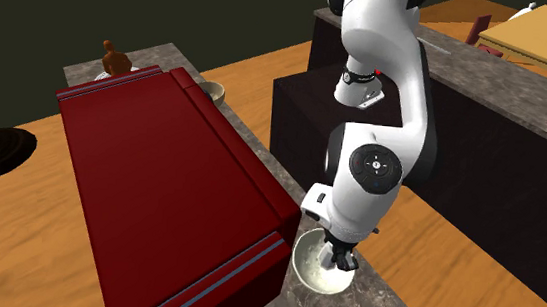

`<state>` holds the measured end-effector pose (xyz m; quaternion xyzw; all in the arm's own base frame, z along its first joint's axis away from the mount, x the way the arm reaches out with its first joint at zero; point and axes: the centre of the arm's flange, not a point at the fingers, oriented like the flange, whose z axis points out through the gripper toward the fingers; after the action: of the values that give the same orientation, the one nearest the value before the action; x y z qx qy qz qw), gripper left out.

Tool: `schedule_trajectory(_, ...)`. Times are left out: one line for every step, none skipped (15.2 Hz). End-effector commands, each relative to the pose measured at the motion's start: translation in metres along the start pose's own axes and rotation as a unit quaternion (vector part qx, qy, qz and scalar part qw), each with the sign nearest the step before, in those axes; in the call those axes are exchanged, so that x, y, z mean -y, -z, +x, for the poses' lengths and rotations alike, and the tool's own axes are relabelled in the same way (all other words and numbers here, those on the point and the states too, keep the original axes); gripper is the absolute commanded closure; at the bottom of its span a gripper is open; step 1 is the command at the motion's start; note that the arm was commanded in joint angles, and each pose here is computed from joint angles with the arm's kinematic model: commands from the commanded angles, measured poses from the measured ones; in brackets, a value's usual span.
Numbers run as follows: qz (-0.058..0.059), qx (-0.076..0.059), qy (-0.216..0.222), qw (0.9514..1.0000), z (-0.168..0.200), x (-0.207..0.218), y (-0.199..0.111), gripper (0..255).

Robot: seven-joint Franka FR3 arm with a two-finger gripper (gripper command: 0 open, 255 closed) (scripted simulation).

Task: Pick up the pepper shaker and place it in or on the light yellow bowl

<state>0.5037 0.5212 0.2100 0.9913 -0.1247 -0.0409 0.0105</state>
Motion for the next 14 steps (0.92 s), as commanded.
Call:
schedule_trajectory(-0.005, 0.004, -0.001, 1.0, 0.001, -0.002, -0.01, 255)
schedule_trajectory(-0.005, 0.004, -0.001, 1.0, 0.001, -0.002, -0.01, 255)
schedule_trajectory(-0.005, 0.004, -0.001, 1.0, 0.001, -0.002, -0.01, 255)
schedule_trajectory(-0.005, 0.004, -0.001, 1.0, 0.001, -0.002, -0.01, 255)
schedule_trajectory(-0.005, 0.004, -0.001, 1.0, 0.001, -0.002, -0.01, 255)
schedule_trajectory(-0.005, 0.004, -0.001, 1.0, 0.001, -0.002, -0.01, 255)
schedule_trajectory(-0.006, 0.004, -0.001, 1.0, 0.001, -0.002, -0.012, 0)
schedule_trajectory(-0.006, 0.004, -0.001, 1.0, 0.004, -0.003, -0.012, 0)
schedule_trajectory(-0.006, 0.004, -0.001, 1.0, 0.004, -0.005, -0.013, 0)
schedule_trajectory(-0.006, 0.004, -0.001, 1.0, 0.002, -0.006, -0.012, 0)
schedule_trajectory(-0.006, 0.004, -0.001, 1.0, 0.005, -0.004, -0.01, 0)
schedule_trajectory(-0.005, 0.004, -0.001, 1.0, 0.001, -0.002, -0.01, 0)
schedule_trajectory(-0.005, 0.004, -0.001, 1.0, 0.001, -0.002, 0.003, 0)
schedule_trajectory(-0.005, 0.004, -0.001, 1.0, 0.002, -0.002, 0.016, 0)
